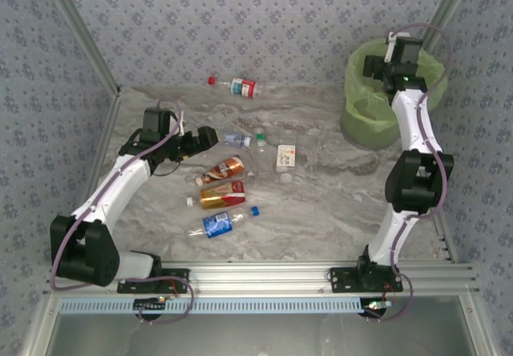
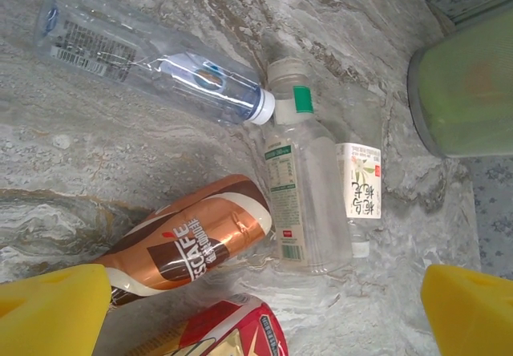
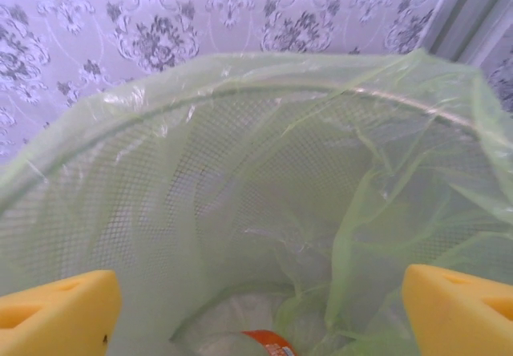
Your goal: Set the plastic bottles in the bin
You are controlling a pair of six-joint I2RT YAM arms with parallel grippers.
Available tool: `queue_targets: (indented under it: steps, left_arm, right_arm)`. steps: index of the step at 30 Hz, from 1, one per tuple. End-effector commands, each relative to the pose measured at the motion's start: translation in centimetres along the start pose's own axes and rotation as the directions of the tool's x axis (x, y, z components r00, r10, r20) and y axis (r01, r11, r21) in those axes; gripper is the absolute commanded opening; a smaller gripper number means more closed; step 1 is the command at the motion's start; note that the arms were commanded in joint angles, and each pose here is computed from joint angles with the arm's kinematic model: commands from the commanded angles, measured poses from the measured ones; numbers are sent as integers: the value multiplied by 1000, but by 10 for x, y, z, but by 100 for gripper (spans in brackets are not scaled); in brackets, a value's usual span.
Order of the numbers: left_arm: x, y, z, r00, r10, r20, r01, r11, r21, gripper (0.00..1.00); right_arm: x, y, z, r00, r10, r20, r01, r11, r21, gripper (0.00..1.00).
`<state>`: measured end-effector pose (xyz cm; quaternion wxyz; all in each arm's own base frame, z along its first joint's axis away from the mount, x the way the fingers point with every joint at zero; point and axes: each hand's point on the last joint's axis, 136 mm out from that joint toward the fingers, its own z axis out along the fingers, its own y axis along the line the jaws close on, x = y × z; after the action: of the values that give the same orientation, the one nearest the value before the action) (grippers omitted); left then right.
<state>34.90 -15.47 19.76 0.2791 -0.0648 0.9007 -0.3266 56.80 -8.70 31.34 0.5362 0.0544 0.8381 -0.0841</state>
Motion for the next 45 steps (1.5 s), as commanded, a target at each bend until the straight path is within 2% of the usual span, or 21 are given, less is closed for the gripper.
queue_targets:
  steps: [1, 8, 11, 15, 24, 27, 31, 34, 38, 40, 42, 45]
  left_arm:
    - [-2, 1, -3, 1000, 17, 5, -17, 1000, -23, 99]
    - [0, 18, -5, 999, -40, 8, 40, 992, -119, 99]
    - [6, 32, -6, 996, -91, 26, 94, 980, -175, 99]
    - [14, 46, -7, 989, -139, 56, 148, 966, -213, 99]
    - [22, 72, -9, 975, -177, 132, 210, 929, -306, 99]
    - [22, 75, -11, 960, -227, 166, 269, 912, -311, 99]
    - [42, 80, -15, 935, -312, 168, 352, 875, -334, 99]
    - [62, 86, -27, 954, -273, 122, 299, 851, -433, 99]
    - [89, 88, -49, 978, -203, 49, 196, 816, -544, 99]
    - [107, 76, -49, 989, -144, -30, 109, 851, -514, 99]
    - [130, 59, -43, 990, -32, -138, -32, 898, -439, 99]
    - [162, 45, -39, 957, 150, -250, -239, 895, -378, 99]
  right_arm:
    - [-32, -10, -37, 995, 52, 87, -55, 998, 29, 99]
    - [-44, -6, -95, 977, 149, 151, -147, 989, -27, 99]
    - [-42, 11, -123, 971, 179, 161, -162, 980, -112, 99]
    - [-31, 57, -162, 980, 141, 141, -98, 956, -276, 99]
    - [30, 174, -210, 993, -28, 111, 79, 865, -496, 99]
    - [53, 192, -213, 996, -43, 82, 77, 868, -491, 99]
    - [88, 204, -214, 999, -40, 23, 46, 874, -484, 99]
    - [108, 204, -216, 999, -36, 8, 35, 878, -477, 98]
    - [129, 189, -214, 999, 42, -18, -46, 903, -427, 99]
    - [135, 183, -214, 996, 93, -8, -88, 907, -411, 99]
    - [137, 177, -214, 991, 131, 12, -115, 910, -399, 99]
    - [140, 170, -215, 985, 169, 27, -146, 913, -380, 99]
